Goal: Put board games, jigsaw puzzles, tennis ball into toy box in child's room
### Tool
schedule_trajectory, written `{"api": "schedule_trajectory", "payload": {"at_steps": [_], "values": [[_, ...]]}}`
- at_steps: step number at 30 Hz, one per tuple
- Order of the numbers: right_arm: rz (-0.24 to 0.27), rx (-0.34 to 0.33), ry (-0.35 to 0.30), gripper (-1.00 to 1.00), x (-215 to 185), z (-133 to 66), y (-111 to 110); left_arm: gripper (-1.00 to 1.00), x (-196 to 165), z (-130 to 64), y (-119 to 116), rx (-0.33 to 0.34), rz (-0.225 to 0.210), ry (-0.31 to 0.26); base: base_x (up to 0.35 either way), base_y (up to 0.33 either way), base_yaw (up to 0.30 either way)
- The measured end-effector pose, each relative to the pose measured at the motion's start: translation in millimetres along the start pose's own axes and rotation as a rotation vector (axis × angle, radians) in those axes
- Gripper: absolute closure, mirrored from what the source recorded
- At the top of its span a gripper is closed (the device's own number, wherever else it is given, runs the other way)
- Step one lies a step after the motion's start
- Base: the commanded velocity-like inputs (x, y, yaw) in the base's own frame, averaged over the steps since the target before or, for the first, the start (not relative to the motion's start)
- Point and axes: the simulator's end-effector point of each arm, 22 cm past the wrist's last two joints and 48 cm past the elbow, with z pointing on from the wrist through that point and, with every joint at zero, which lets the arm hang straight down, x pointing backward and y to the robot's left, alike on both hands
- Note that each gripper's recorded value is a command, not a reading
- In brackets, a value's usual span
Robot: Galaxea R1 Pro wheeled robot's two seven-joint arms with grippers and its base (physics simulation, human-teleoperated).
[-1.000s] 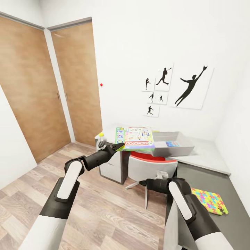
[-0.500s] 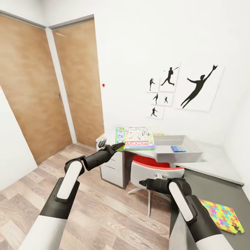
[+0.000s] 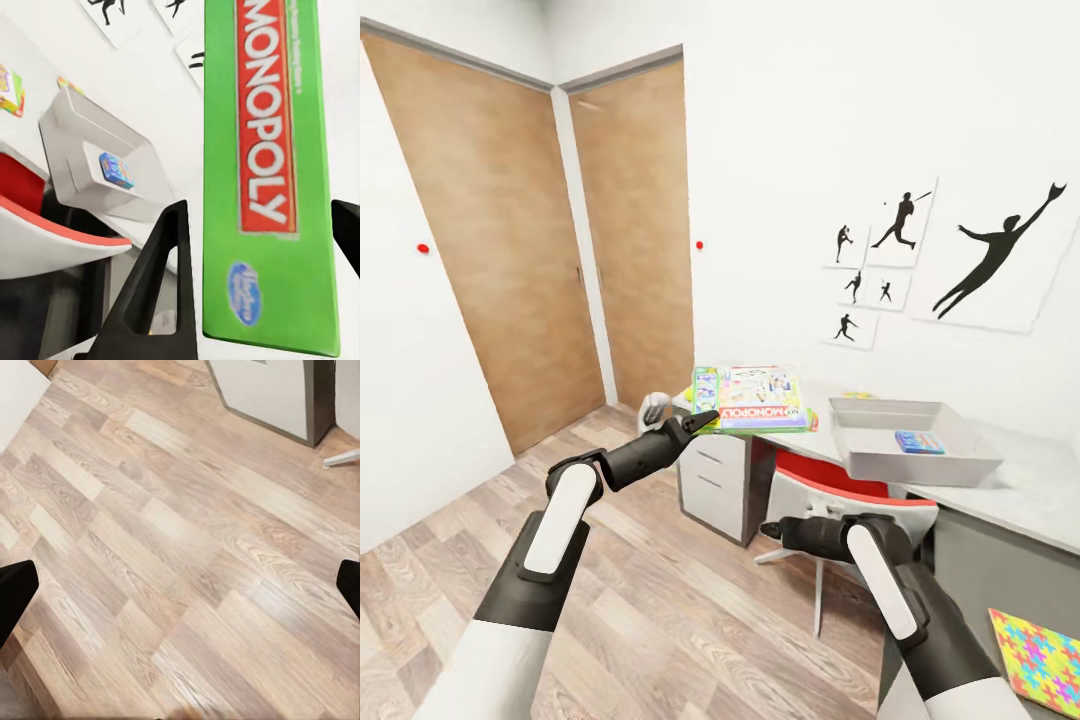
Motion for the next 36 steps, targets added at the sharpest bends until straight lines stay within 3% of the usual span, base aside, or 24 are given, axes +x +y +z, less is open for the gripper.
{"api": "schedule_trajectory", "payload": {"at_steps": [36], "values": [[0.000,0.000,0.002,-1.00,0.5,-0.1,0.1,1.00,-0.1,0.1,1.2,-0.004,0.001,-0.001,0.000,0.000,0.293]]}}
